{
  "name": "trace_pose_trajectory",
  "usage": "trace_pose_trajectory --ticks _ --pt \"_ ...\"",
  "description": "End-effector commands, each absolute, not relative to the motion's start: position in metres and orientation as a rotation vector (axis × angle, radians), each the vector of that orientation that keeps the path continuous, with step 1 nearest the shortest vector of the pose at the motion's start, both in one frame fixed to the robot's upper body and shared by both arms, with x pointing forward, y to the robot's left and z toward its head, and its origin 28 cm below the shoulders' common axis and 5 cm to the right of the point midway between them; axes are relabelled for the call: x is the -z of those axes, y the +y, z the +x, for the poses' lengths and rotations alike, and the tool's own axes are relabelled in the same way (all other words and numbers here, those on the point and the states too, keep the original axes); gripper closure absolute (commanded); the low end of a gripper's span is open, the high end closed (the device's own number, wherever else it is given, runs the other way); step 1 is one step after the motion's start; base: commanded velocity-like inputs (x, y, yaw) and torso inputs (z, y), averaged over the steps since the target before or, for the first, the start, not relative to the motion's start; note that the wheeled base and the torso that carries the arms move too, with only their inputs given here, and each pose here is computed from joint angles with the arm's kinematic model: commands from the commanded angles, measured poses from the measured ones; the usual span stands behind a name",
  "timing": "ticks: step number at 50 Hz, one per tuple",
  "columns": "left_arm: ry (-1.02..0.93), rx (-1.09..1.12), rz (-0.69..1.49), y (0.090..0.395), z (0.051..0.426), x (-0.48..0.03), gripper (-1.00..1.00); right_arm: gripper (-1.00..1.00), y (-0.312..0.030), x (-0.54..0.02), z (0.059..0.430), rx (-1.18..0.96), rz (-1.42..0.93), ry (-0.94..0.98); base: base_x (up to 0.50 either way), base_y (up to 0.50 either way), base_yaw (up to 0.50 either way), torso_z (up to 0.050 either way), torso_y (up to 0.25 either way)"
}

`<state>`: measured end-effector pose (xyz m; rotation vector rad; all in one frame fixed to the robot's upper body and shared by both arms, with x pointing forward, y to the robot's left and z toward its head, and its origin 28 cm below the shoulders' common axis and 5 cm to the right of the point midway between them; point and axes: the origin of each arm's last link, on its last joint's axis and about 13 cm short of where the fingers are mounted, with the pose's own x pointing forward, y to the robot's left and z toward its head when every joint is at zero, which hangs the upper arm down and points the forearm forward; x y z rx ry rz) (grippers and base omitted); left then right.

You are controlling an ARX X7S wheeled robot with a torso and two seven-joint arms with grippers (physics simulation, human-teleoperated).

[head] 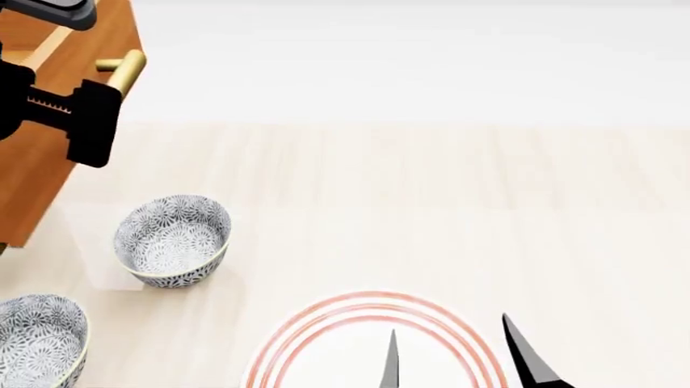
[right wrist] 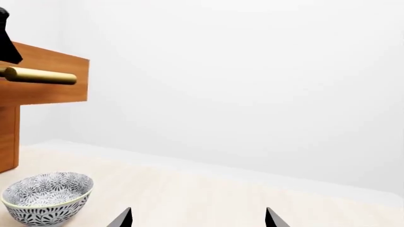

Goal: Open the top drawer of the cabinet.

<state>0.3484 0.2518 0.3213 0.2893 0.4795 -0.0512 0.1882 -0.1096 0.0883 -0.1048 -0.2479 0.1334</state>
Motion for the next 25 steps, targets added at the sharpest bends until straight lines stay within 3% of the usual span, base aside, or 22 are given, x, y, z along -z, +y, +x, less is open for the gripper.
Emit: trace_pose_trajectory --ticks 1,25 --pt "0.556 0.140 0.258 0.238 0.347 -0.303 -1.00 -1.00 -0.111 -0.088 0.188 -0.128 -0.104 -0.249 0.00 0.00 0.00 0.000 0.000" --pt "0.524 0.261 0.281 0.214 0.337 -0.309 -1.00 -1.00 -0.114 -0.090 0.188 -0.118 -0.098 -0.249 0.00 0.00 0.00 -0.001 0.000"
